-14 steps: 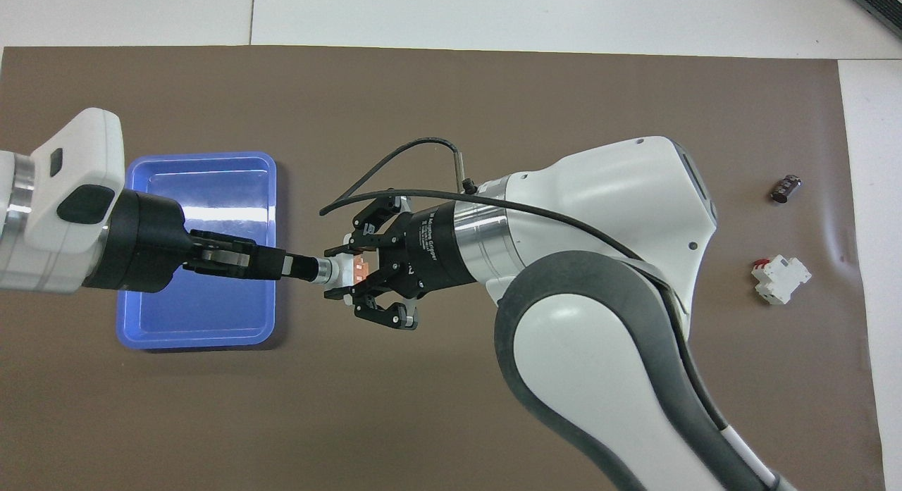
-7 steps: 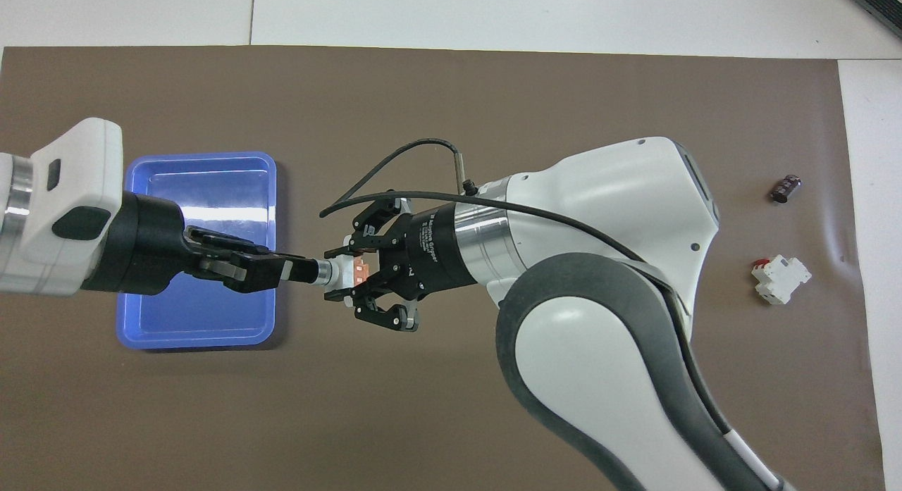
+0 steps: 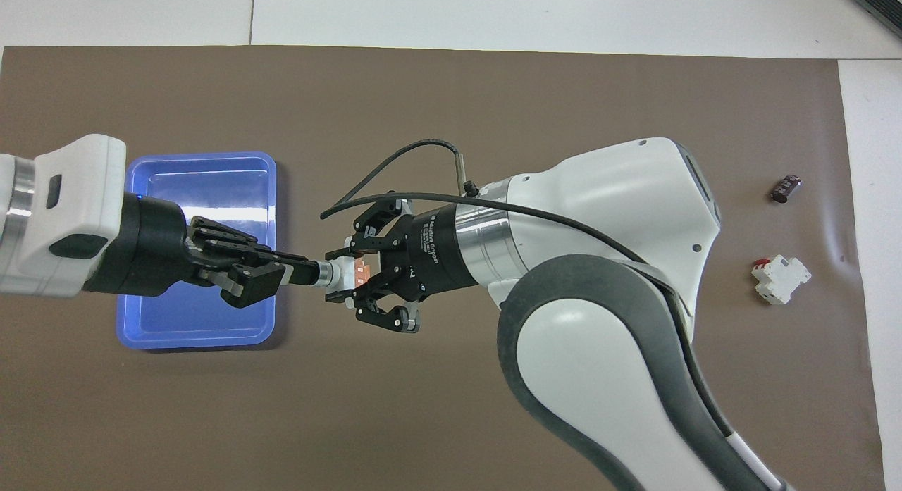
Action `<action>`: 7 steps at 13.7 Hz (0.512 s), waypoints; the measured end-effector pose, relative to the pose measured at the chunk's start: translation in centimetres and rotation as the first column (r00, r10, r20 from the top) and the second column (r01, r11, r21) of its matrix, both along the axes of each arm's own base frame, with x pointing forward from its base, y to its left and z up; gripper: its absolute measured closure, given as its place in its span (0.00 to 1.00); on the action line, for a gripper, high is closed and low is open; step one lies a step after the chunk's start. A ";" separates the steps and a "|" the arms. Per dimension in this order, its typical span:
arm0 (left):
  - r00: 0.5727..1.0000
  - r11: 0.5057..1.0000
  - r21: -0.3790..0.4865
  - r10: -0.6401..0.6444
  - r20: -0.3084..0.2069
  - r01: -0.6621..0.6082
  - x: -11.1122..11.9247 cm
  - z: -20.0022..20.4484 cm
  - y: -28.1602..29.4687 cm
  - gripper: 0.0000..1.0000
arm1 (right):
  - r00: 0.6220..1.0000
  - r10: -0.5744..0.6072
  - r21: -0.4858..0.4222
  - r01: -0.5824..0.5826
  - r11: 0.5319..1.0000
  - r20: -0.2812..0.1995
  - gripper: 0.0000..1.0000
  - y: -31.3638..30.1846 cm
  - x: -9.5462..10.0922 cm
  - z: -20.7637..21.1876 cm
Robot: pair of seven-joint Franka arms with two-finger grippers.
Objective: Turn and place switch with both arms
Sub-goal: 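Hold the switch with the left gripper and open the right gripper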
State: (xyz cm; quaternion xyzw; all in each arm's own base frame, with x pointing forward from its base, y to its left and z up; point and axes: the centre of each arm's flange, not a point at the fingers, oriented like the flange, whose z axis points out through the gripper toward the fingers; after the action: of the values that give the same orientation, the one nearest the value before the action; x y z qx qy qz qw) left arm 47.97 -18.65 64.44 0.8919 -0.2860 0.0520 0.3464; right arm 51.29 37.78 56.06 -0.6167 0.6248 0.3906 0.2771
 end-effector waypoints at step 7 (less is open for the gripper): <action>0.991 0.995 -0.003 -0.097 0.090 0.098 -0.4 0.4 -0.1 0.90 | 1.000 0.004 0.002 -0.004 1.000 0.001 0.59 0.0 -0.2 0.3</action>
State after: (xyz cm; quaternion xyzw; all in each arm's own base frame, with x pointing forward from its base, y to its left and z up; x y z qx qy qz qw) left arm 47.62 -18.77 64.83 0.8723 -0.3444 0.0758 0.3387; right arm 51.10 37.74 56.32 -0.6180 0.6230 0.3912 0.2773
